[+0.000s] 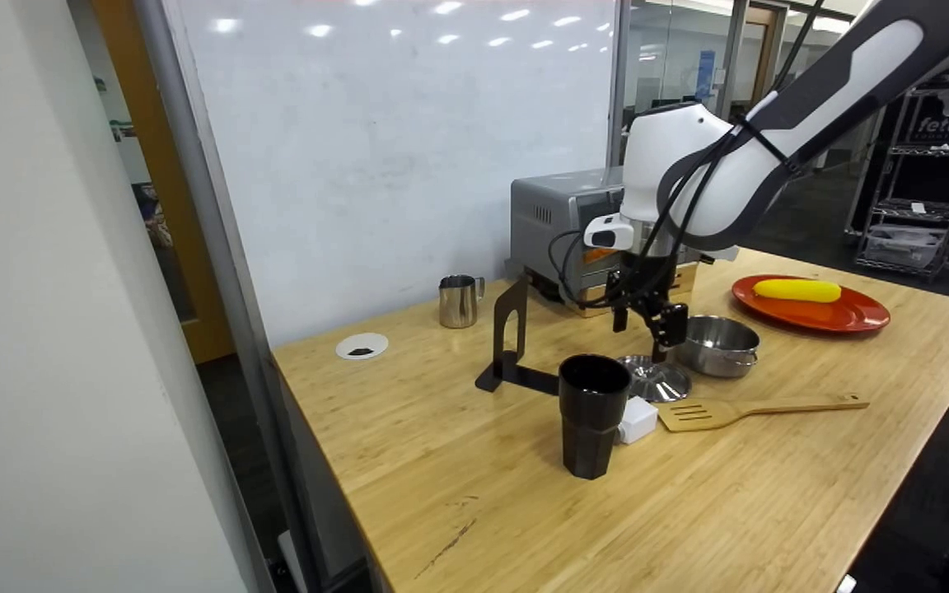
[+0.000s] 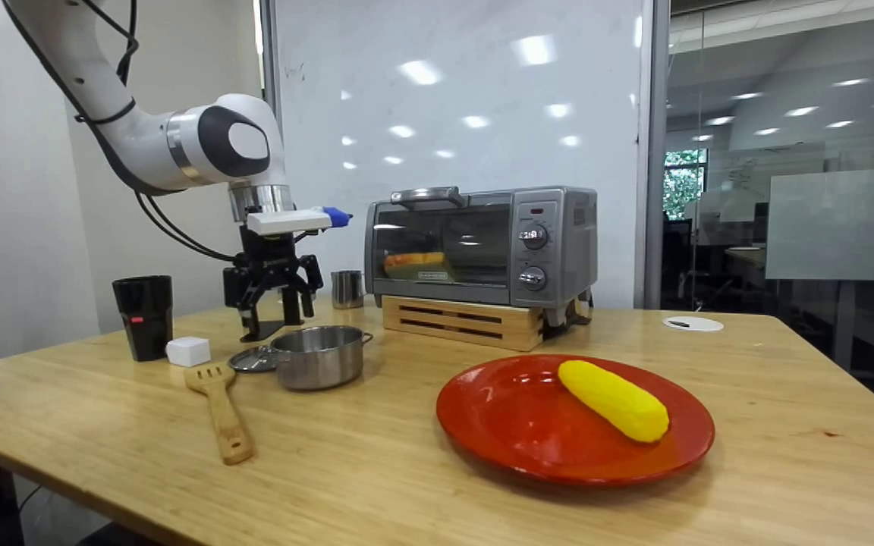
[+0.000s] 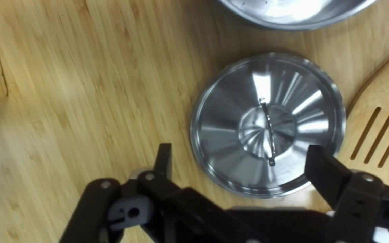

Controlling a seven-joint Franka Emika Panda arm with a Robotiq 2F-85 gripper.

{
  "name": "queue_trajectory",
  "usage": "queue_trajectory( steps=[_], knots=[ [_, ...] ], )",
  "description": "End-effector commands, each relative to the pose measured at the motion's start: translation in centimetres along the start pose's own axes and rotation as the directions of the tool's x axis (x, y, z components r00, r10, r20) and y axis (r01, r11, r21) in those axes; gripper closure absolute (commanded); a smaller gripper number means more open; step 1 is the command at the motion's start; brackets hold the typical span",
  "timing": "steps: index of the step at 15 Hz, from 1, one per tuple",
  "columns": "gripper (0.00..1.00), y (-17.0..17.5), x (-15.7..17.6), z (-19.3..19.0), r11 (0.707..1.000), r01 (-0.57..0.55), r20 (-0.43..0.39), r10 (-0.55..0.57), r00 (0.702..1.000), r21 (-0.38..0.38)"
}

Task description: Take the white box out of the silver pot then close the pot

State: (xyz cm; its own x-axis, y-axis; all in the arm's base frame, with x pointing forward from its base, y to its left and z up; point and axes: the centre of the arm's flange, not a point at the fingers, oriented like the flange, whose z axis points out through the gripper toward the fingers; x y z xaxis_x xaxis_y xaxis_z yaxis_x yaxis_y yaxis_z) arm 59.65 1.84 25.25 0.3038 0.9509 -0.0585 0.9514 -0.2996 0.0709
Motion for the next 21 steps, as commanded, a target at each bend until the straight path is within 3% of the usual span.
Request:
queue_trajectory(
  steps=[1, 16, 17, 18, 21],
  knots=[
    [0.0, 0.2, 0.6, 1.1, 1.0, 0.004, 0.03, -0.005, 1.0, 0.028],
    [0.0, -4.8, 1.0, 2.5, 0.992, 0.108, 0.111, -0.114, 0.987, 0.058],
    [0.25, -5.3, 1.1, 2.6, 0.992, 0.115, 0.114, -0.121, 0.986, 0.061],
    [0.26, -5.6, 1.3, 2.8, 0.99, 0.123, 0.118, -0.13, 0.985, 0.062],
    [0.48, -6.2, 1.7, 2.6, 0.988, 0.144, 0.127, -0.15, 0.981, 0.056]
  ],
)
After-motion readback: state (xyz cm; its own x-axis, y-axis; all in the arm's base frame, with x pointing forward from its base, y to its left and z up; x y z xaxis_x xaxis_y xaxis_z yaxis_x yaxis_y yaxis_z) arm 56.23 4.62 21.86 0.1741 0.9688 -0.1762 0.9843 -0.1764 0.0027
